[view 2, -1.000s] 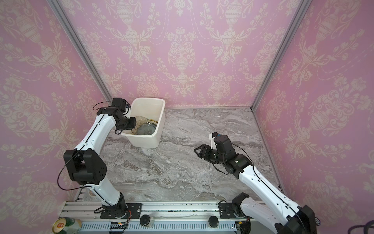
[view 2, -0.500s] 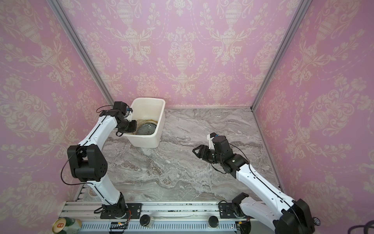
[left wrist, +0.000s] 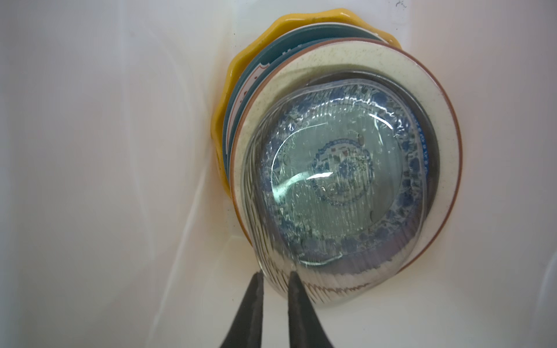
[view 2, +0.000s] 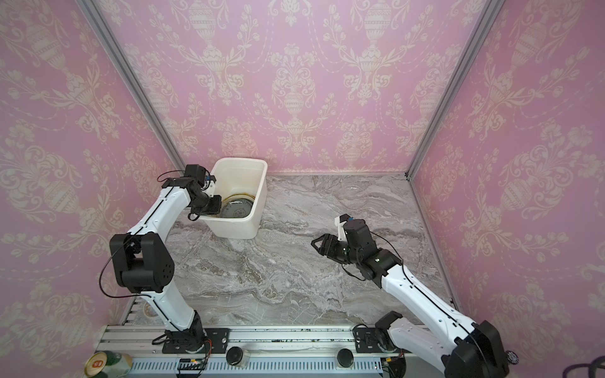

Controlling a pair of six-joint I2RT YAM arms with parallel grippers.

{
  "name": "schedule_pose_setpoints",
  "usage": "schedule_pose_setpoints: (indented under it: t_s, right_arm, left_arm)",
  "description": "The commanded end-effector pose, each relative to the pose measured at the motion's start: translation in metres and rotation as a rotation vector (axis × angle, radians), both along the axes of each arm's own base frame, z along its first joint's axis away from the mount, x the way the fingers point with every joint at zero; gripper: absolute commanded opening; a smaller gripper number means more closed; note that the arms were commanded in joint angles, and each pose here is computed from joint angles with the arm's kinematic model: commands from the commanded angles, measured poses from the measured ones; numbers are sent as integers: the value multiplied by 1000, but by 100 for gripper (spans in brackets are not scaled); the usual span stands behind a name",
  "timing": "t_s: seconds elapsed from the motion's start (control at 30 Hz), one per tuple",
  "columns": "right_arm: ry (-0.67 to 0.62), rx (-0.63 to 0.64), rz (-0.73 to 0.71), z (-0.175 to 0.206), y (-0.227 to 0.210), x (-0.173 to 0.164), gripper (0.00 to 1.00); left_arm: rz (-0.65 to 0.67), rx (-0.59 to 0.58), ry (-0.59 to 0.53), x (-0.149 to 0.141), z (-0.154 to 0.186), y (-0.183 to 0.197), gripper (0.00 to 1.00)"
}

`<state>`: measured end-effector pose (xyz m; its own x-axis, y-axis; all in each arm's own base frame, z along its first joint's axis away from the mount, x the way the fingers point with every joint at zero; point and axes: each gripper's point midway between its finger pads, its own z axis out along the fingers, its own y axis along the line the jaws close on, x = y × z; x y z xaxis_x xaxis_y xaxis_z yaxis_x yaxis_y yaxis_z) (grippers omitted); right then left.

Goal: Place the plates into the plastic bin on the countertop
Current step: Place the plate in the plastic bin.

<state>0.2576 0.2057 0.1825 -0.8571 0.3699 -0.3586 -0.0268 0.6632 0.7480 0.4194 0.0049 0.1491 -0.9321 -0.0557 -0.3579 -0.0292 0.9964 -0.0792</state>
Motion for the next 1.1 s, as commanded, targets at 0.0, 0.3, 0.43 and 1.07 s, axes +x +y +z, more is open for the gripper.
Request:
schedule_pose_setpoints:
  t_s: [0.0,0.3,0.43,1.07]
  right_arm:
    - [-2,2,-1,3,1,4,60]
    - [-4,-43,-14,8,-5,7,61]
    - [24,-205,-110,7,-36,8,67]
    - [-141,-522,-449,70,-155,32,100]
  left_arm:
    - [6,47,118,-20,-22,10,22]
    - [41,59,13,-7,13,14,43]
    - [82,45,-127,2,61,11,47]
    - [-441,-29,-1012,-54,273,-135,99]
